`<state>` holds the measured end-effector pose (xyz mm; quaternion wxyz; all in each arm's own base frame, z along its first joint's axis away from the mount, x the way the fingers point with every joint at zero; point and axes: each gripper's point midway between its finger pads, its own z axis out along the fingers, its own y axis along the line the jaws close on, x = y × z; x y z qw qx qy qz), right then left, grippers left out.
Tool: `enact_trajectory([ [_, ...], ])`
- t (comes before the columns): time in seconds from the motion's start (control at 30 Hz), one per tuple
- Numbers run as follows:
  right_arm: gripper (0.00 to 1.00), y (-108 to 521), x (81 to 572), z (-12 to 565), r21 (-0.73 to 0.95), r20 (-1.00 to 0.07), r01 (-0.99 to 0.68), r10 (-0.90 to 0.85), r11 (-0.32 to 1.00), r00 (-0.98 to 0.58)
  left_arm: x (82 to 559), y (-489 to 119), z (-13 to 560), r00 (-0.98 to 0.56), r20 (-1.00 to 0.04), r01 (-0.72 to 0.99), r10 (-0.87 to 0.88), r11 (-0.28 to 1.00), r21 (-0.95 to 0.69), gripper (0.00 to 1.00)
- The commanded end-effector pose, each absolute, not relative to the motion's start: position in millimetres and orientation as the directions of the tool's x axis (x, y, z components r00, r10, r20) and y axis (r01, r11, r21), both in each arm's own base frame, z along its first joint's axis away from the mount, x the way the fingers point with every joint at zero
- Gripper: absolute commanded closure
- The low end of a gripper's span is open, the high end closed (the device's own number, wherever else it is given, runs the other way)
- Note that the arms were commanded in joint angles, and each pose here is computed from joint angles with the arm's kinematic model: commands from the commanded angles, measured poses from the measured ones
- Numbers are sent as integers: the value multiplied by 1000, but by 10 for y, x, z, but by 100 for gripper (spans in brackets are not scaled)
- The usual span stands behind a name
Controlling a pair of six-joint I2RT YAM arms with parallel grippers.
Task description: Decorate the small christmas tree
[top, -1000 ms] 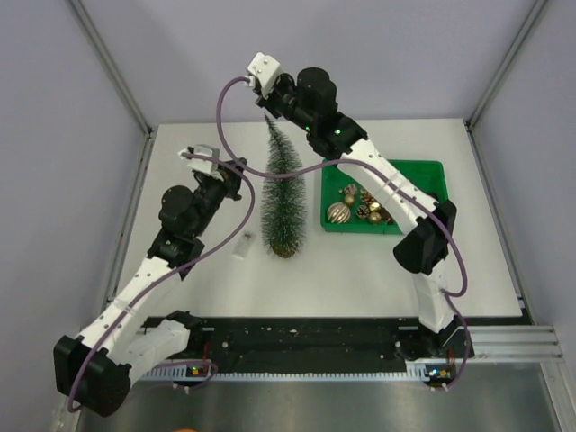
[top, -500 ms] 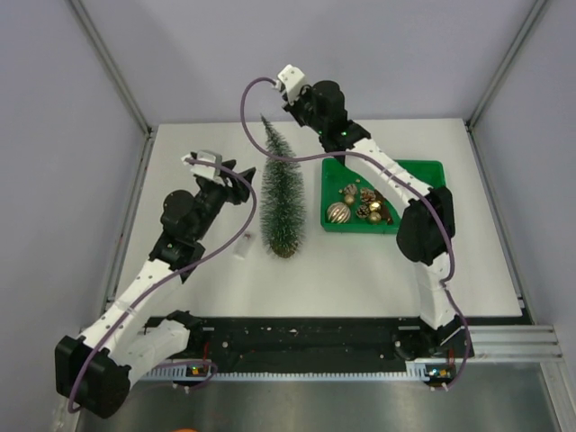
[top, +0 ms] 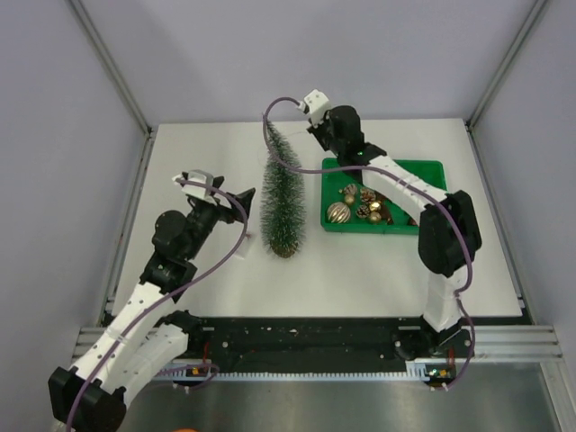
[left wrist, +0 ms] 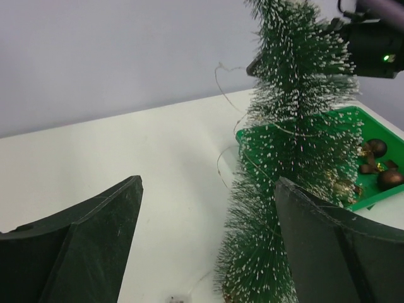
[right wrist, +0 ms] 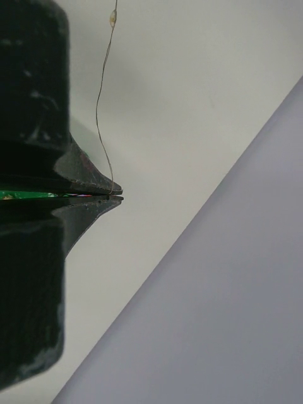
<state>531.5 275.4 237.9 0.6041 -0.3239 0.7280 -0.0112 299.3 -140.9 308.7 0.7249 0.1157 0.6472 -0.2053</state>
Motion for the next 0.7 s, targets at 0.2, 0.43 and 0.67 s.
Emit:
enact_trajectory([
  [0.2,100,2122,4888,2883,-292,-945,-289,-321,912,-59,2710,-1755,2921,-53,-975,634,-217,747,-201,1],
  [0.43,100,1694,4580,2211,-269,-897,-163,-309,949,-317,2740,-1764,2714,-108,-971,625,-215,745,-235,1],
  [0.67,100,1774,3929,1820,-313,-849,-189,-363,931,-383,2697,-1787,2712,-106,-972,648,-212,727,-229,23],
])
